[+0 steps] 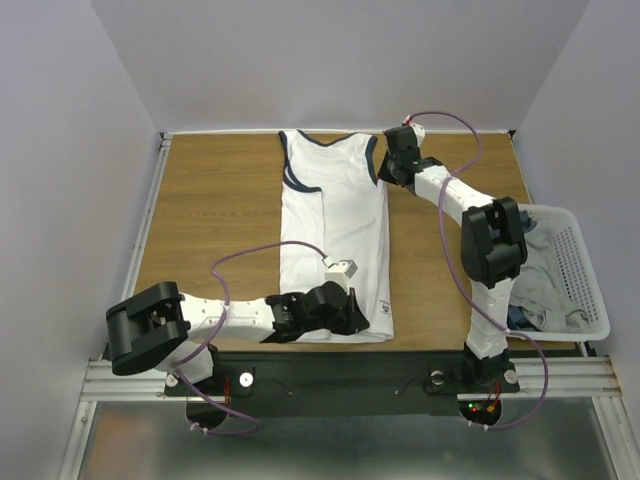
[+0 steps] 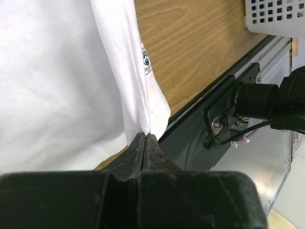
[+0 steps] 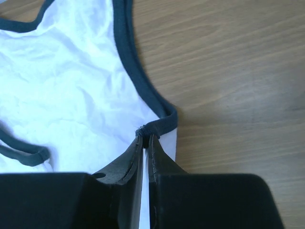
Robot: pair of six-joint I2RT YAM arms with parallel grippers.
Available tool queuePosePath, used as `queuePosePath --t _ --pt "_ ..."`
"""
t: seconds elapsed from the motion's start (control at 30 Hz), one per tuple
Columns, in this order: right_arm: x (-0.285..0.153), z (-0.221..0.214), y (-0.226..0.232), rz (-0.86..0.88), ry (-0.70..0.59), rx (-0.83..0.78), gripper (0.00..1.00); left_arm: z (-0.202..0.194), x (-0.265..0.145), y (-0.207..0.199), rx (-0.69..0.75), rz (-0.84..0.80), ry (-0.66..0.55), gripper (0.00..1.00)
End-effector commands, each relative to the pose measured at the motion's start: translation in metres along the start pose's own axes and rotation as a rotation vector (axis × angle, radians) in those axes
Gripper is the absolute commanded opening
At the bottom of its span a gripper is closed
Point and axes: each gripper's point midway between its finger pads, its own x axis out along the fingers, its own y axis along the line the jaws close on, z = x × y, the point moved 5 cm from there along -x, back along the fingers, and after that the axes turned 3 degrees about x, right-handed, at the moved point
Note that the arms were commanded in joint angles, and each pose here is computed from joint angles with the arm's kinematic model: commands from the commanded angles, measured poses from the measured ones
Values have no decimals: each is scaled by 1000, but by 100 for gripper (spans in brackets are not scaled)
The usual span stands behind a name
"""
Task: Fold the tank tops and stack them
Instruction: Fold the tank top
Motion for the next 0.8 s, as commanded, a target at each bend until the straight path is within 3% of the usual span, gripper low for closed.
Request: queuePosePath --t 0.0,0.77 --pt "5 0 24 -3 -30 0 0 -1 -10 12 -33 49 -21 0" --pt "19 -41 109 62 -11 -77 0 -21 -31 45 -113 128 -4 0"
